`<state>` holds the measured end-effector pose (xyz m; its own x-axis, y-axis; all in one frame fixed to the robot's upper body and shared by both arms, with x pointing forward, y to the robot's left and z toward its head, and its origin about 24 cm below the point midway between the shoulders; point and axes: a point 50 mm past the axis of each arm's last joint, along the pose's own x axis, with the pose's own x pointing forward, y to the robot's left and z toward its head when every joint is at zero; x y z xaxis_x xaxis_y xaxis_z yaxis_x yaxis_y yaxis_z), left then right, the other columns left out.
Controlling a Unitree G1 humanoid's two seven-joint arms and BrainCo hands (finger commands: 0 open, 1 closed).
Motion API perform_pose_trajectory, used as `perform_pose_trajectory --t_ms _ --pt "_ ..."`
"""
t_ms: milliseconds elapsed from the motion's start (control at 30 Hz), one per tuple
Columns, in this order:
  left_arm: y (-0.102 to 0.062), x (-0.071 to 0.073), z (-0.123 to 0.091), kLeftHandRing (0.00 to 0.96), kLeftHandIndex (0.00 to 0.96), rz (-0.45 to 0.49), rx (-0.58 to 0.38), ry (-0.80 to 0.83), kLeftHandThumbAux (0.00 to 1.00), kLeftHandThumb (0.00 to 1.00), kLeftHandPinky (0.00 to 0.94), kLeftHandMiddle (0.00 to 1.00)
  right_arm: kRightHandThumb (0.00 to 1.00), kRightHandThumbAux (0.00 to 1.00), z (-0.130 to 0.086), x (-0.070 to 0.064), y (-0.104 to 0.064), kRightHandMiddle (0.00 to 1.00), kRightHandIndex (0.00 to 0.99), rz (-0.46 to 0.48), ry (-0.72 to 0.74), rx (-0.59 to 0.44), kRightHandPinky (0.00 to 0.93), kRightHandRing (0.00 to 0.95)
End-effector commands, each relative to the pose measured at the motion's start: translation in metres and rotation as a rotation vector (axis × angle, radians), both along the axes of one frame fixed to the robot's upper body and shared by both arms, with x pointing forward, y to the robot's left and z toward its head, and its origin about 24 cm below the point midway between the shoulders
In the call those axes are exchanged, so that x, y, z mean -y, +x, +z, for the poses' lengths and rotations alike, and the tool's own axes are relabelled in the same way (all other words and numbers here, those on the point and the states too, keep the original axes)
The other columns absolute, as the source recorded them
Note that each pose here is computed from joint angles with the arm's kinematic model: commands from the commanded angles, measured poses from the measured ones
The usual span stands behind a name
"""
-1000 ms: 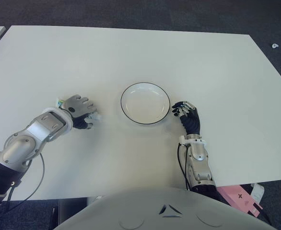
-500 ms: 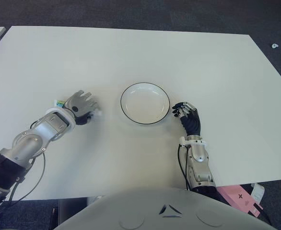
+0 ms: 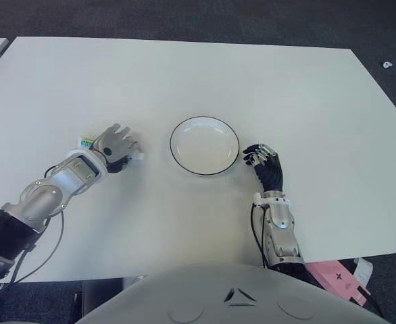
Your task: Put the toothpaste on the table into the plate.
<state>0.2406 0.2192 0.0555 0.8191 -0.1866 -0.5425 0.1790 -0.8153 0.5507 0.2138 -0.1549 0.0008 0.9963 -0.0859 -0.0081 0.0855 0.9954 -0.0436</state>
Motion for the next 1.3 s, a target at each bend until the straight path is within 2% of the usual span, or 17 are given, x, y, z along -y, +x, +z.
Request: perform_pose_trajectory --t_ms 33,300,533,1000,1300 --pt "-0.038 -0.01 -0.057 0.0 0.0 -0.011 -0.301 0.1 0.345 0.466 0.0 0.0 0.71 0.729 -0.015 0.001 -0.011 0.497 0.43 -0.016 0.023 -0.088 0.528 0.519" --pt "-0.035 -0.009 -0.058 0.0 0.0 -0.007 -0.311 0.099 0.348 0.449 0.0 0.0 0.711 0.729 -0.015 0.001 -0.012 0.501 0.43 -0.019 0.024 -0.079 0.527 0.521" --pt "-0.029 -0.009 -0.059 0.0 0.0 0.062 -0.332 0.064 0.336 0.432 0.0 0.0 0.711 0.729 -0.015 0.001 -0.012 0.505 0.43 -0.021 0.029 -0.083 0.525 0.524" --pt "-0.023 -0.008 -0.055 0.0 0.0 0.106 -0.334 0.03 0.332 0.417 0.0 0.0 0.709 0.729 -0.016 0.003 -0.012 0.494 0.429 -0.03 0.02 -0.107 0.527 0.523" --pt "-0.021 -0.008 -0.054 0.0 0.0 0.163 -0.378 0.003 0.302 0.384 0.043 0.0 0.709 0.729 -0.015 0.003 -0.011 0.497 0.429 -0.029 0.018 -0.092 0.521 0.519"
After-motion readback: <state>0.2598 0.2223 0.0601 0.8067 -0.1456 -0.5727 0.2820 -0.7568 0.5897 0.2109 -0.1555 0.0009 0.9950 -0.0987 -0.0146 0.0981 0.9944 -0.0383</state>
